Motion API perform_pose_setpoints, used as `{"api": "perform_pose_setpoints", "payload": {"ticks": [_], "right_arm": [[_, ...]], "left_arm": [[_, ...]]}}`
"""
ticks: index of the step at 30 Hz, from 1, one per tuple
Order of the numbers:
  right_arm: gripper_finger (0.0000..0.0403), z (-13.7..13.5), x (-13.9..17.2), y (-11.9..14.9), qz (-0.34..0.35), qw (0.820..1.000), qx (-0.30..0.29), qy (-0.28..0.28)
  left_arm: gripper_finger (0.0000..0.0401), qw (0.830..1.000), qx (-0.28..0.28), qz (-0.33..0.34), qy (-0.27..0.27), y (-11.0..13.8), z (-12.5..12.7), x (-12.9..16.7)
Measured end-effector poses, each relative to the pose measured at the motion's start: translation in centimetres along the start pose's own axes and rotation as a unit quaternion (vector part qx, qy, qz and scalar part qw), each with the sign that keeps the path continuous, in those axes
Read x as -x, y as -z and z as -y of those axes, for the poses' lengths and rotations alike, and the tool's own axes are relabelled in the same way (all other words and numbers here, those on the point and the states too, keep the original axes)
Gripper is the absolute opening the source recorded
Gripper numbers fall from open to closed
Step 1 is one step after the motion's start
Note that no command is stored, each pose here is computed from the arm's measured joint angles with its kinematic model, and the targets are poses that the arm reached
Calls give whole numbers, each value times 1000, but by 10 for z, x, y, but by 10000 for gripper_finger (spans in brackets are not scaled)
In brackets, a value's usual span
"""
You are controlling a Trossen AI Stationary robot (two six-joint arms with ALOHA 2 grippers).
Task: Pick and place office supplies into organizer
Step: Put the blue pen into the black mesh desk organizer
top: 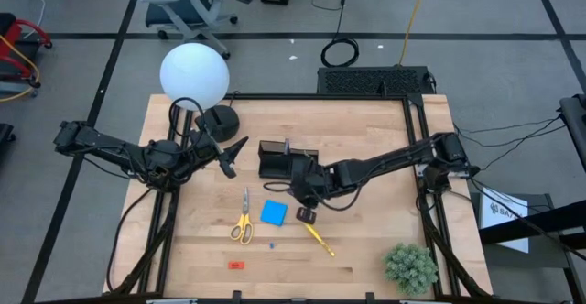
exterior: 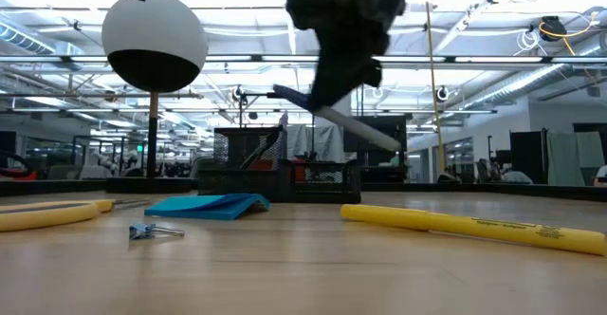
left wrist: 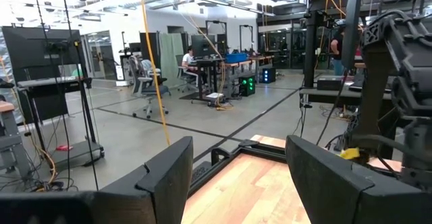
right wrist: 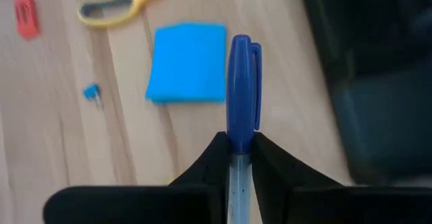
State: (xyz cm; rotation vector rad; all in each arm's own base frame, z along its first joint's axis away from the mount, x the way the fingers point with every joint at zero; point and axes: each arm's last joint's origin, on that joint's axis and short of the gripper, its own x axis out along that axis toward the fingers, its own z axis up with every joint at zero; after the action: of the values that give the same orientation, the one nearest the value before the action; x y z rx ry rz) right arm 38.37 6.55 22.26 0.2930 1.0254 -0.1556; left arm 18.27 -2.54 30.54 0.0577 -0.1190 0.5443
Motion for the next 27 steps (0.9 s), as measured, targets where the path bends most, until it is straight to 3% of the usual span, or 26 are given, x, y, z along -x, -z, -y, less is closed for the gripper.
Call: {"api": "perform_pose_setpoints", "payload": {"ticks": [8,19,24,27], "right_arm": [[33,24,-1,-21,48,999,26,4],[34,65,-2,-38,63,996,58,32],[33,77,-1,-45,80,994,66,34],[36,81,0,-49,90,993,71,9]], "left_arm": [[244,1000,-7,-5,11,2,0,-1],[244,1000,-5,-5,11,2,0,-1],[244,998,63,3,10,-1,-1,-1],[244,997,82,1,10,0,0,-1]]}}
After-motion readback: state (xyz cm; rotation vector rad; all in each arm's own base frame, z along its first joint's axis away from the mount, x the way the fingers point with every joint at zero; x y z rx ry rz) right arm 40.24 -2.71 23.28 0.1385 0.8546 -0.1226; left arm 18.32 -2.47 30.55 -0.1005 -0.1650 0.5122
